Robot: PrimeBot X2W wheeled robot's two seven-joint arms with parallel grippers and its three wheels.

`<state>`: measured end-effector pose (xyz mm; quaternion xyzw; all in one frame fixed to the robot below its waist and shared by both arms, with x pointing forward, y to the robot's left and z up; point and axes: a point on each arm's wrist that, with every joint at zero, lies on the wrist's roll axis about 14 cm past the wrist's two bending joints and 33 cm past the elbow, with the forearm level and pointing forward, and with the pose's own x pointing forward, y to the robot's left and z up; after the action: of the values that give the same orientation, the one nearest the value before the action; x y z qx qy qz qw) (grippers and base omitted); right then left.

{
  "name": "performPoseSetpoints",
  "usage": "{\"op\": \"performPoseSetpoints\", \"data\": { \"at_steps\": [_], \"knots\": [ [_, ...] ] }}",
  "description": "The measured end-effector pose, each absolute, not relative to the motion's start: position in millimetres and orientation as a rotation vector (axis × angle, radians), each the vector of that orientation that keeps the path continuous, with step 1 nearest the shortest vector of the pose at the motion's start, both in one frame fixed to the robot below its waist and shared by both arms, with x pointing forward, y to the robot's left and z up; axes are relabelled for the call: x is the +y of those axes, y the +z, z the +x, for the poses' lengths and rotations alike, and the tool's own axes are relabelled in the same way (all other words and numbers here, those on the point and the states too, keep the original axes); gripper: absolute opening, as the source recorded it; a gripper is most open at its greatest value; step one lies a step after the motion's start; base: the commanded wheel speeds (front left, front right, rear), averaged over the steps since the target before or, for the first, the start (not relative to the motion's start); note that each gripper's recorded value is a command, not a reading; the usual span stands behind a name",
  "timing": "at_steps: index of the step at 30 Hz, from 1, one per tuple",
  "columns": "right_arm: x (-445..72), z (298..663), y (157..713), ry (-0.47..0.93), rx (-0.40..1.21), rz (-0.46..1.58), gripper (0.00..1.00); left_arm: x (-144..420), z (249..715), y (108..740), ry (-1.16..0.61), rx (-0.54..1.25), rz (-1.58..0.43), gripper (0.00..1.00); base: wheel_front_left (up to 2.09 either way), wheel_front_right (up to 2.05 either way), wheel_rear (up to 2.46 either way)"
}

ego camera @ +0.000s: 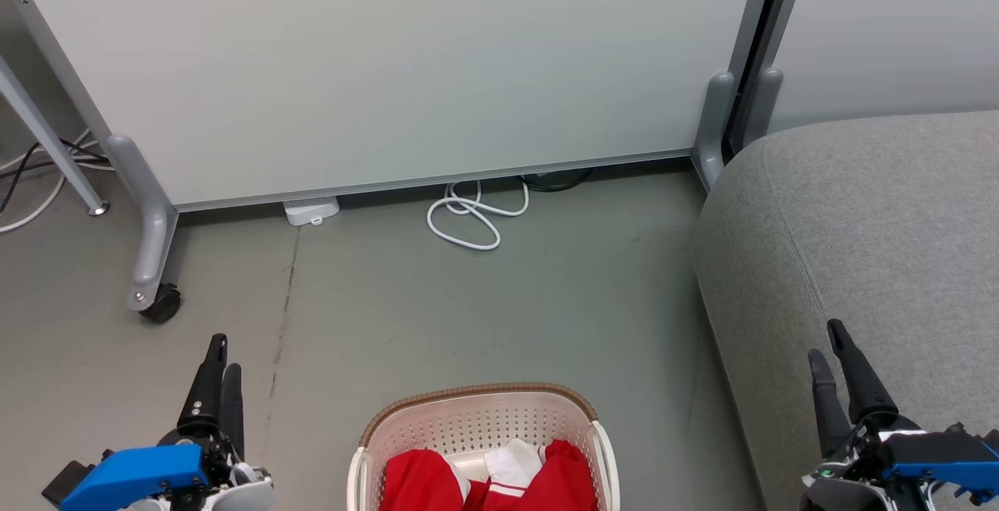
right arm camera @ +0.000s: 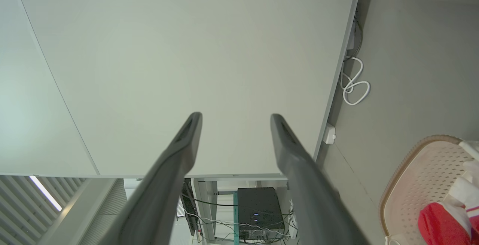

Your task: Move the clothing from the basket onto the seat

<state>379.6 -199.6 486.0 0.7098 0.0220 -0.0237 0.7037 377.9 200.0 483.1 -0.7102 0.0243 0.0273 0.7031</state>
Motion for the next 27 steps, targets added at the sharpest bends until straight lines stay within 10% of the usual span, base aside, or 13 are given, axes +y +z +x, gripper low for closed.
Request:
{"op": "performPoseSetpoints", "data": {
  "at_steps": [27],
  "knots": [
    [-189,385,501,-0.022,0.013,1.172,1.00,187,384,500,0.039,0.033,-1.147,1.00,0.00,0.00,0.00]
  ]
}}
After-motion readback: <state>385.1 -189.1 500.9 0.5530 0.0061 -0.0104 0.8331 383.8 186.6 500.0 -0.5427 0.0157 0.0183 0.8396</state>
